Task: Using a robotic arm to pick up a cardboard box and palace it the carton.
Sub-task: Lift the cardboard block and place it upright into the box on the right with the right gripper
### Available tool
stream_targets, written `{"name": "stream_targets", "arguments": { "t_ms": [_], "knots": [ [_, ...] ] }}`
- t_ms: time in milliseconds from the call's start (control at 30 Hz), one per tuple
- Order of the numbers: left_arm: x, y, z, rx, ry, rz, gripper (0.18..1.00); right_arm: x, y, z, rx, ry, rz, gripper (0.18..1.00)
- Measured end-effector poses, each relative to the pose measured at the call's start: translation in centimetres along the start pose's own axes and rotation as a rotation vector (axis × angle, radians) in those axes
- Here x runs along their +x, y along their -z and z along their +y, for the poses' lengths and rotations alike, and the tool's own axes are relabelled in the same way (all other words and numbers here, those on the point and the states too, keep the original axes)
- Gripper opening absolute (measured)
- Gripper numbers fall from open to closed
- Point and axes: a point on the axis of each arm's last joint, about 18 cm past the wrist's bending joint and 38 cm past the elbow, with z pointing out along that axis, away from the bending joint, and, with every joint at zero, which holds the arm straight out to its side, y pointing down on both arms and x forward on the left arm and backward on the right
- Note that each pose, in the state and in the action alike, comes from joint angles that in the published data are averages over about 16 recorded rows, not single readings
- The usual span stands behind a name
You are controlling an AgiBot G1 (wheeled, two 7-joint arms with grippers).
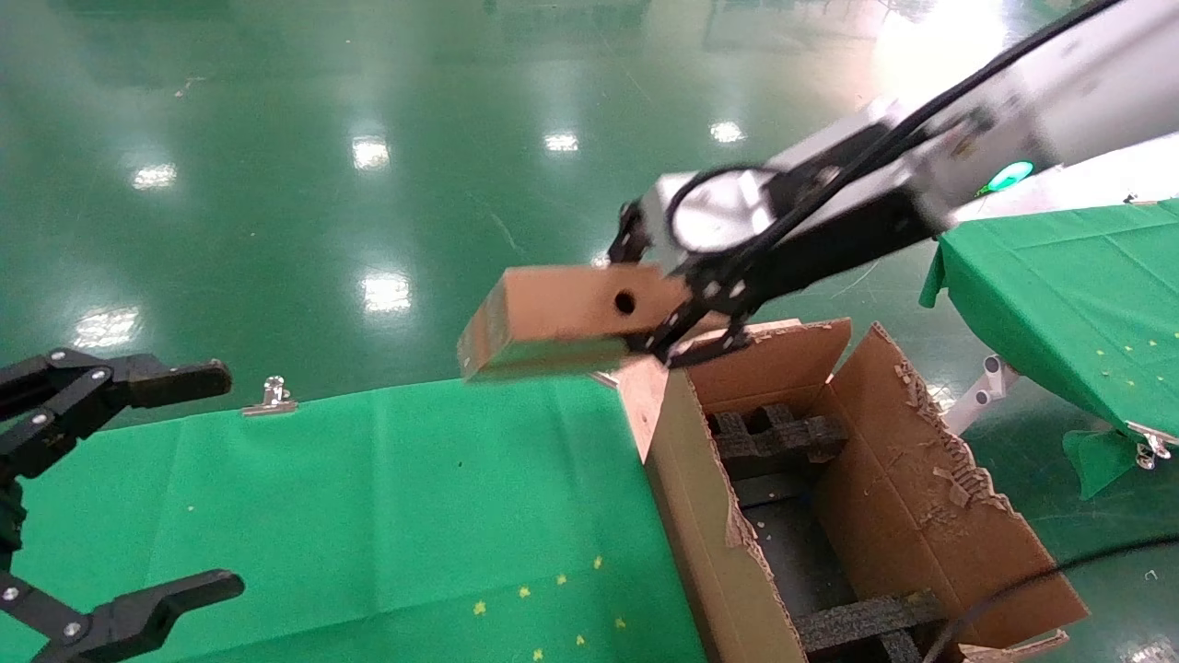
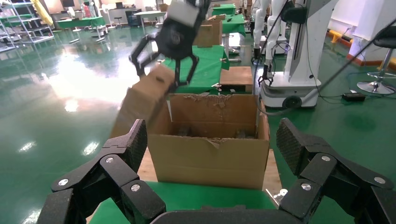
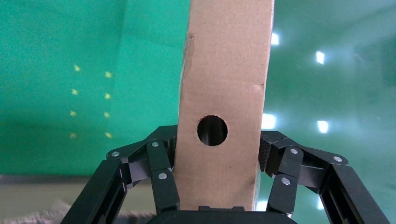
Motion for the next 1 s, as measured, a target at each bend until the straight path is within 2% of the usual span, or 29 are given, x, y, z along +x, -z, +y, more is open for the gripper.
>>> {"name": "stream_targets", "arguments": {
  "t_ms": [233,467,633,1000],
  "knots": [
    [0.0,0.0,0.0,0.000,0.000,0.000,1.001,0.5,3.4,0.8,-0.019,-0.024,0.034,0.318],
    [0.0,0.0,0.0,0.000,0.000,0.000,1.001,-0.9,6.2,3.9,-0.067,-0.116,0.060,0.313],
    [0.0,0.0,0.0,0.000,0.000,0.000,1.001,-2.9,8.7,7.1,-0.128,-0.212,0.088,0.311],
    [0.0,0.0,0.0,0.000,0.000,0.000,1.001,-9.5,13.8,13.7,-0.249,-0.459,0.153,0.308]
  ]
}}
